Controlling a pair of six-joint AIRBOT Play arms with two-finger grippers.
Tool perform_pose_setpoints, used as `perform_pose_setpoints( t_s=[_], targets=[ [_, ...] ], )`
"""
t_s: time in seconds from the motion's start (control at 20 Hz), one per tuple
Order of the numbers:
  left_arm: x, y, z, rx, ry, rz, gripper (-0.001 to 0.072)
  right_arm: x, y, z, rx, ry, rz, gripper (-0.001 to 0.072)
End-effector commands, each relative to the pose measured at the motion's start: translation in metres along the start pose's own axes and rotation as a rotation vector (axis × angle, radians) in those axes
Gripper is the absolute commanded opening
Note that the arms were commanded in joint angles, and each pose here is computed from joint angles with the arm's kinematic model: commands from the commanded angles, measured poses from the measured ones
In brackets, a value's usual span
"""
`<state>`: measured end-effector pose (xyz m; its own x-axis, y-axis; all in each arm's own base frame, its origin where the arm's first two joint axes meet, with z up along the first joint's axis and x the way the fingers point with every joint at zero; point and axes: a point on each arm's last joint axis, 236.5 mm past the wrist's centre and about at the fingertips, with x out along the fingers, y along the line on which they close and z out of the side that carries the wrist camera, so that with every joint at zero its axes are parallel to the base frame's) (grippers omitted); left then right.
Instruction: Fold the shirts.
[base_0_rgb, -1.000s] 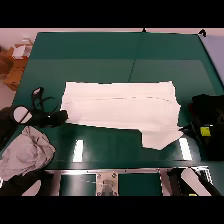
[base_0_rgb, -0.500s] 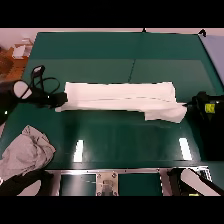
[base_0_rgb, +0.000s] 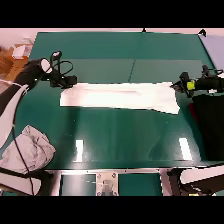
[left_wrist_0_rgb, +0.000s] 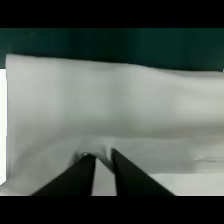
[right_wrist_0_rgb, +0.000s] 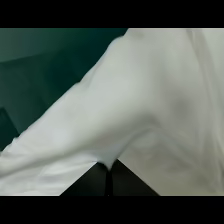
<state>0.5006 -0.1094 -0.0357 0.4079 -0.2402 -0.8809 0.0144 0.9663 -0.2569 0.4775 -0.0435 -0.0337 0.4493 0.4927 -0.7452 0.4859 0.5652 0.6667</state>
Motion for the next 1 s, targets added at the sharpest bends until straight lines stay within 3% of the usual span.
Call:
perform_pose_setpoints(
  t_s=[0.0, 0.05, 0.15, 0.25, 0.5, 0.9, 0.95],
  targets=[
    [0.022, -0.009, 0.030, -0.029, -0.076, -0.050, 0.0720, 0.030, 0.000, 0.027, -0.001, 0.002, 0.023, 0.0227],
    [0.012, -0.009, 0.039, -0.027, -0.089, -0.049, 0.0720, 0.020, 0.005, 0.036, -0.033, -0.013, 0.035, 0.0356],
    [-0.016, -0.009, 0.057, -0.013, -0.085, -0.052, 0.0718, -0.014, 0.011, 0.051, -0.151, -0.021, 0.043, 0.0375],
    [-0.046, 0.001, 0.073, -0.013, -0.083, -0.044, 0.0718, -0.044, -0.011, 0.061, -0.222, -0.016, -0.018, 0.0627],
    [-0.067, 0.018, 0.072, -0.054, -0.037, -0.043, 0.0717, -0.037, -0.081, 0.035, -0.276, 0.157, -0.082, 0.0650],
    [-0.069, -0.021, 0.069, -0.089, -0.022, -0.188, 0.0715, 0.044, -0.072, -0.007, -0.288, 0.344, 0.047, 0.0651],
    [-0.069, -0.026, 0.069, -0.088, -0.023, -0.199, 0.0629, 0.049, -0.065, -0.011, -0.314, 0.350, 0.055, 0.0647]
  ],
)
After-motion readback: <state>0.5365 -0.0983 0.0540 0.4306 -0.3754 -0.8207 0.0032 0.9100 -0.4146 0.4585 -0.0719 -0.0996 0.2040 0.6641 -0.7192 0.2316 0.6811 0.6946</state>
